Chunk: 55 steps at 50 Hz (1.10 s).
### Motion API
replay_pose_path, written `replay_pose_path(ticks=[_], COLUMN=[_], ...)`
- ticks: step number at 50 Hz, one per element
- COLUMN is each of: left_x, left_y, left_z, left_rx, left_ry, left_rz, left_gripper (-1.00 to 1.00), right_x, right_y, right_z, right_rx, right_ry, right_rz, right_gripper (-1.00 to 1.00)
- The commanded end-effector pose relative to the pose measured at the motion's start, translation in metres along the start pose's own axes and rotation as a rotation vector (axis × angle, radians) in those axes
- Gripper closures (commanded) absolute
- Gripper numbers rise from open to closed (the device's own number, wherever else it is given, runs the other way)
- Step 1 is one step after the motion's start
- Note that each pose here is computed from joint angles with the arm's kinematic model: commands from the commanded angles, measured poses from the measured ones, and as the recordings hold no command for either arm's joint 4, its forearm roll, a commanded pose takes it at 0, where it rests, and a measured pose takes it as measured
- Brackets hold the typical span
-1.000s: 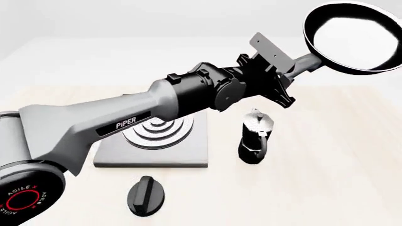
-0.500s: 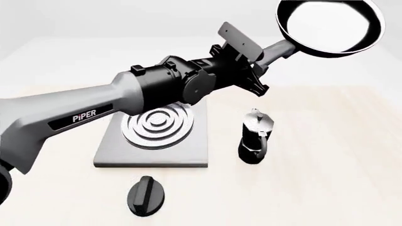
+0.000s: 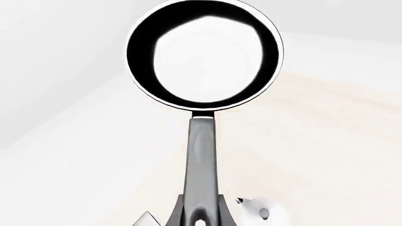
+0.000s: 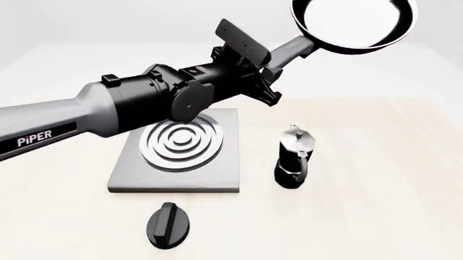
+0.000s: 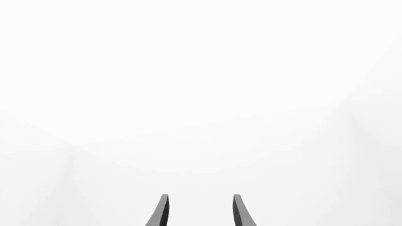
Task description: Put the frying pan on the stove.
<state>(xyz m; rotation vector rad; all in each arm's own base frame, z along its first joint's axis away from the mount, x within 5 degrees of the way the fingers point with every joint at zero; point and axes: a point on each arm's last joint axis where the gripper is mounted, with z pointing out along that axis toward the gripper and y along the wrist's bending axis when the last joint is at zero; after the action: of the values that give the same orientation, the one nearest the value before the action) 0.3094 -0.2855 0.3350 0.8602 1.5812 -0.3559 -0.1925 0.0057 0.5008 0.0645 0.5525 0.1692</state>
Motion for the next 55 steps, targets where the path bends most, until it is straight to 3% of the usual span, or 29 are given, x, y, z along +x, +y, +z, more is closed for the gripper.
replay_pose_path(ticks=[1, 25, 37, 55], left_x=[-0.005, 0.028, 0.039, 0.059], left_y=[0.017, 0.046, 0.049, 0.049], left_z=[-0.027, -0.071, -0.095, -0.138], left_rx=[-0.052, -0.156, -0.181, -0.226], left_ry=[-0.054, -0.038, -0.022, -0.017], left_rz=[-0.049, -0.107, -0.118, -0.142], left_gripper=[1.0, 1.0, 1.0, 1.0], right_x=[-0.014, -0.027, -0.032, -0.06], right_y=[0.004, 0.014, 0.018, 0.03], right_z=[-0.007, -0.026, -0.034, -0.057], right_rx=[0.004, 0.018, 0.024, 0.033], right_ry=[0.002, -0.003, -0.003, -0.006], right_rz=[-0.003, -0.009, -0.014, -0.015], right_gripper=[-1.0, -1.0, -1.0, -1.0])
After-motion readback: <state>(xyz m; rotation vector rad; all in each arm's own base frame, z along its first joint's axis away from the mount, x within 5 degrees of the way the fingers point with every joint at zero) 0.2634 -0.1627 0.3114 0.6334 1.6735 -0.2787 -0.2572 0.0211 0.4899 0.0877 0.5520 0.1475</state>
